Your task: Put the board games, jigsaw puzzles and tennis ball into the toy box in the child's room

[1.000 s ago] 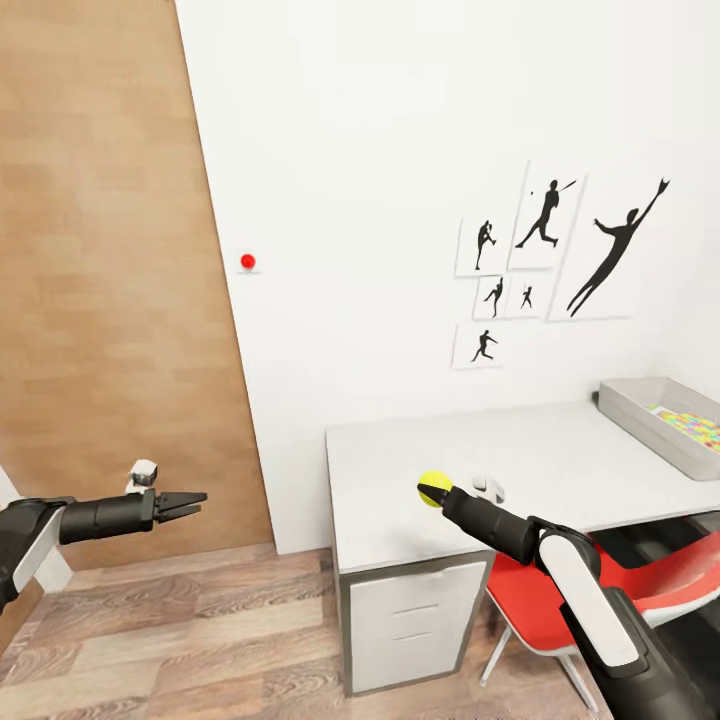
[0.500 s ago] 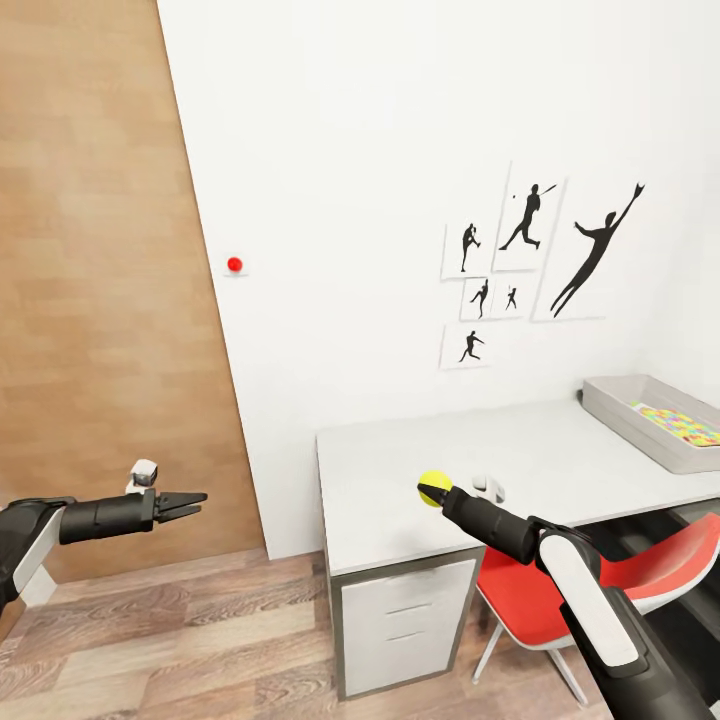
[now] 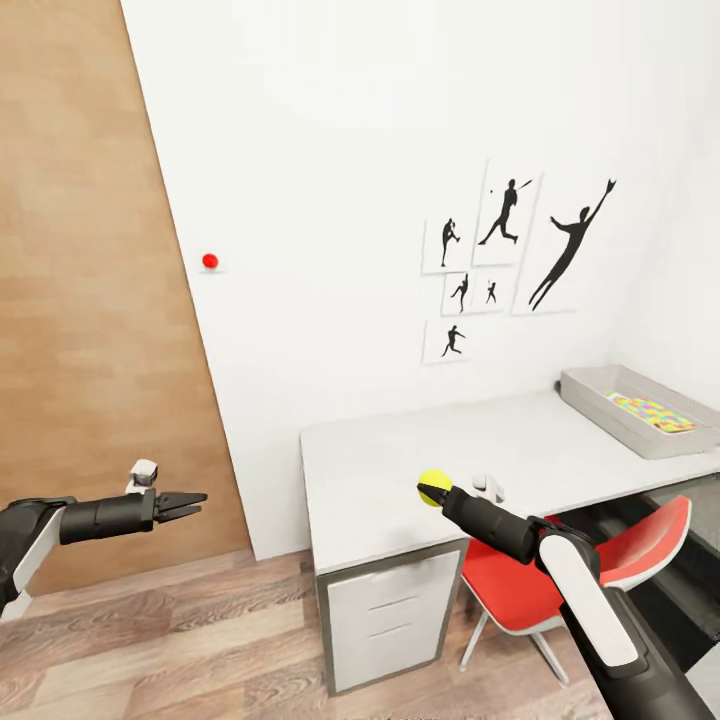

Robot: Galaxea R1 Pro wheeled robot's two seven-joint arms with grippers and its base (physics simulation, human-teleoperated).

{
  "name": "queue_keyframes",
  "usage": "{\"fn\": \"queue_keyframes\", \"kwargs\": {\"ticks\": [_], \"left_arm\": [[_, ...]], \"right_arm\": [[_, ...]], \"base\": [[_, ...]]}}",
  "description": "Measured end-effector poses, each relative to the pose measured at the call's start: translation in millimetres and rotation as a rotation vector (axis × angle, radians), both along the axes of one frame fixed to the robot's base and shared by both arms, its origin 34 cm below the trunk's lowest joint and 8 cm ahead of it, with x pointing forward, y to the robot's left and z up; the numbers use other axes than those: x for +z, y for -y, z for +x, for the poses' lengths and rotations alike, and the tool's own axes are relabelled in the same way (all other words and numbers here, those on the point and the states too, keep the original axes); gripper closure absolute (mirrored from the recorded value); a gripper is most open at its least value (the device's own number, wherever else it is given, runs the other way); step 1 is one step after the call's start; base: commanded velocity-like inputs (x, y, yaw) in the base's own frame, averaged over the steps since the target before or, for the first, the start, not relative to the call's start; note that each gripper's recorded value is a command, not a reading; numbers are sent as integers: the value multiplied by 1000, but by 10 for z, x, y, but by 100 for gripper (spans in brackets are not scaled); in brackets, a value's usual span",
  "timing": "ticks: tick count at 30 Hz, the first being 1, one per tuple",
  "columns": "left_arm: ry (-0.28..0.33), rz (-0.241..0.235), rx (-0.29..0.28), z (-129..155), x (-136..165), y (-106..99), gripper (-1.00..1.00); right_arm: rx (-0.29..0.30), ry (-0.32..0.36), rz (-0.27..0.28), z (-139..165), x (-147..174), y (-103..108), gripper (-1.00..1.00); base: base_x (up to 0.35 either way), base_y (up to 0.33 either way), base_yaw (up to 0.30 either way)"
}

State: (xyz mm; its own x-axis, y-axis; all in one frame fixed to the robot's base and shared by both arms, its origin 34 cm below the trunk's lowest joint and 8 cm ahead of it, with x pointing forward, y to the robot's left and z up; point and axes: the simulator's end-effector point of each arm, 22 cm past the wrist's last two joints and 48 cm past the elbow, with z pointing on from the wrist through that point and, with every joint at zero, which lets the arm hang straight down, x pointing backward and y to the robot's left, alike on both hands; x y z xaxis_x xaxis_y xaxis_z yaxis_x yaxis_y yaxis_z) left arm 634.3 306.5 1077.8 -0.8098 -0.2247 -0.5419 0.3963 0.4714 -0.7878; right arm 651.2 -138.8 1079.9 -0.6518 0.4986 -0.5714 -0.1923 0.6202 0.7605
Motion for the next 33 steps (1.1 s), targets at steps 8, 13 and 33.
{"fn": "queue_keyframes", "kwargs": {"ticks": [8,13,33], "left_arm": [[-10,0,0,6,-47,0,-100],[-14,0,0,11,-76,0,-100],[-37,-2,-4,23,-196,28,-100]], "right_arm": [[10,1,12,0,-18,-20,100],[10,-4,12,4,-46,-24,100],[34,65,138,-59,149,153,100]], "base": [[0,0,-216],[0,0,-220],[0,0,-220]]}}
